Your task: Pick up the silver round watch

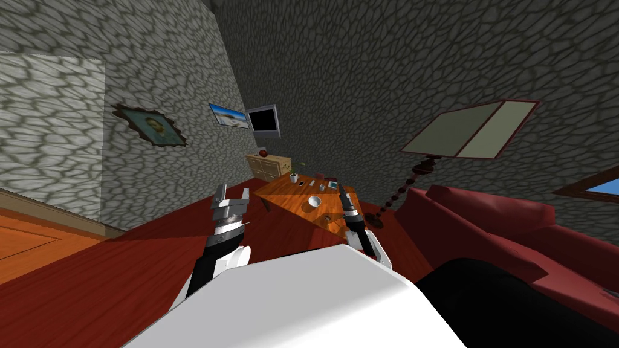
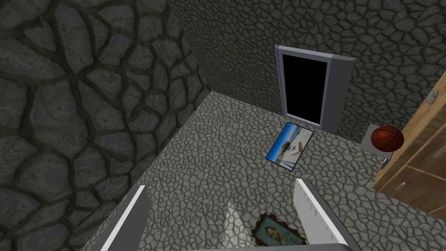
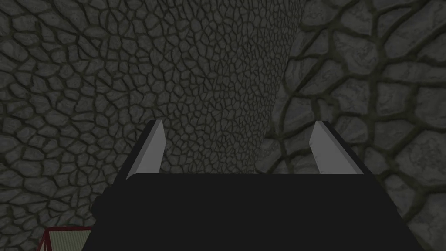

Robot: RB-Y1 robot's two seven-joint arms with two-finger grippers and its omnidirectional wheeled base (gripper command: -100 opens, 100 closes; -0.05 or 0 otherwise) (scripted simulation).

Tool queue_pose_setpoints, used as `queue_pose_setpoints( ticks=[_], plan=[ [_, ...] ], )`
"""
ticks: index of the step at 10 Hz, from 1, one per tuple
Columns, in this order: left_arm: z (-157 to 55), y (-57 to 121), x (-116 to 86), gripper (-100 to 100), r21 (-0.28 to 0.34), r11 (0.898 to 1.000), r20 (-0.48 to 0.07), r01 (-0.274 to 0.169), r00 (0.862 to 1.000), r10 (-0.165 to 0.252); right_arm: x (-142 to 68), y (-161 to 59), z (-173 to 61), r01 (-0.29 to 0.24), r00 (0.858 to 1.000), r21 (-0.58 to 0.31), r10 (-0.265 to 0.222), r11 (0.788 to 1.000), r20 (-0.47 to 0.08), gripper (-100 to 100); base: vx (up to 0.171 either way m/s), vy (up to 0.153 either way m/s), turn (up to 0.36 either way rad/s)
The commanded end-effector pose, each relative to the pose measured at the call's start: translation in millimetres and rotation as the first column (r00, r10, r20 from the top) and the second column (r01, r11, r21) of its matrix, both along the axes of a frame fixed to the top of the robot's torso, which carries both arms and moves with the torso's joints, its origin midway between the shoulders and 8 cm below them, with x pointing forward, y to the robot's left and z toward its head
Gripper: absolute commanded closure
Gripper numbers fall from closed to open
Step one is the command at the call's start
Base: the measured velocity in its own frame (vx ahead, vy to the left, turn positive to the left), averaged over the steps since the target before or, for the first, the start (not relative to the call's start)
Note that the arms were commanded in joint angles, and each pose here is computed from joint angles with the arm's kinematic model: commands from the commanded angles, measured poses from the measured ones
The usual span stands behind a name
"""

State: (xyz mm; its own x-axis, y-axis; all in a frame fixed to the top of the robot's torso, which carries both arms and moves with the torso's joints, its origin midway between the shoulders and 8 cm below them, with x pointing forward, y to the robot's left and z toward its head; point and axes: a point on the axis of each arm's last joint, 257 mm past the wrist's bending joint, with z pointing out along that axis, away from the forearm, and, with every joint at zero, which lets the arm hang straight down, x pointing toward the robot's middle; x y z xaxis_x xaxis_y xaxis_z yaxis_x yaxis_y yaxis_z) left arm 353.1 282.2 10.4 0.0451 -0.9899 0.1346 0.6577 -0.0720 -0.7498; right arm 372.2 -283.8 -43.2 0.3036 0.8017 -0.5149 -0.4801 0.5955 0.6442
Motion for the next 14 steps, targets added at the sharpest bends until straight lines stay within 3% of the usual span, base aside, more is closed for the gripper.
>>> queue_pose_setpoints(
  ticks=[1, 6, 9, 11, 12, 13, 14],
  plan=[
    [0.0, 0.0, 0.0, 0, 0.0, 1.0, 0.0, 0.0, 1.0, 0.0, 7.4, -2.8, -19.7, 0.018, 0.999, -0.052, -0.02, 0.998, -0.041, -100, 0.026, 0.028, 0.143],
    [0.0, 0.0, 0.0, 0, 0.0, 1.0, 0.0, 0.0, 1.0, 0.0, 20.6, -12.1, -78.4, 0.045, 0.984, -0.143, -0.069, 0.989, -0.165, -100, 0.024, 0.023, 0.1],
    [0.0, 0.0, 0.0, 0, 0.0, 1.0, 0.0, 0.0, 1.0, 0.0, 26.7, -18.7, -120.3, 0.053, 0.962, -0.249, -0.116, 0.967, -0.246, -100, 0.026, 0.02, 0.123],
    [0.0, 0.0, 0.0, 0, 0.0, 1.0, 0.0, 0.0, 1.0, 0.0, 26.8, -21.5, -131.9, 0.052, 0.955, -0.246, -0.12, 0.968, -0.27, -100, 0.02, 0.016, 0.036],
    [0.0, 0.0, 0.0, 0, 0.0, 1.0, 0.0, 0.0, 1.0, 0.0, 28.2, -24.6, -149.6, 0.049, 0.943, -0.302, -0.144, 0.952, -0.3, -100, 0.023, 0.018, 0.128],
    [0.0, 0.0, 0.0, 0, 0.0, 1.0, 0.0, 0.0, 1.0, 0.0, 27.7, -26.7, -158.3, 0.048, 0.937, -0.3, -0.147, 0.953, -0.317, -100, 0.025, 0.017, 0.096],
    [0.0, 0.0, 0.0, 0, 0.0, 1.0, 0.0, 0.0, 1.0, 0.0, 28.5, -29.2, -172.2, 0.042, 0.925, -0.357, -0.171, 0.933, -0.338, -100, 0.033, 0.031, 0.178]
  ],
)
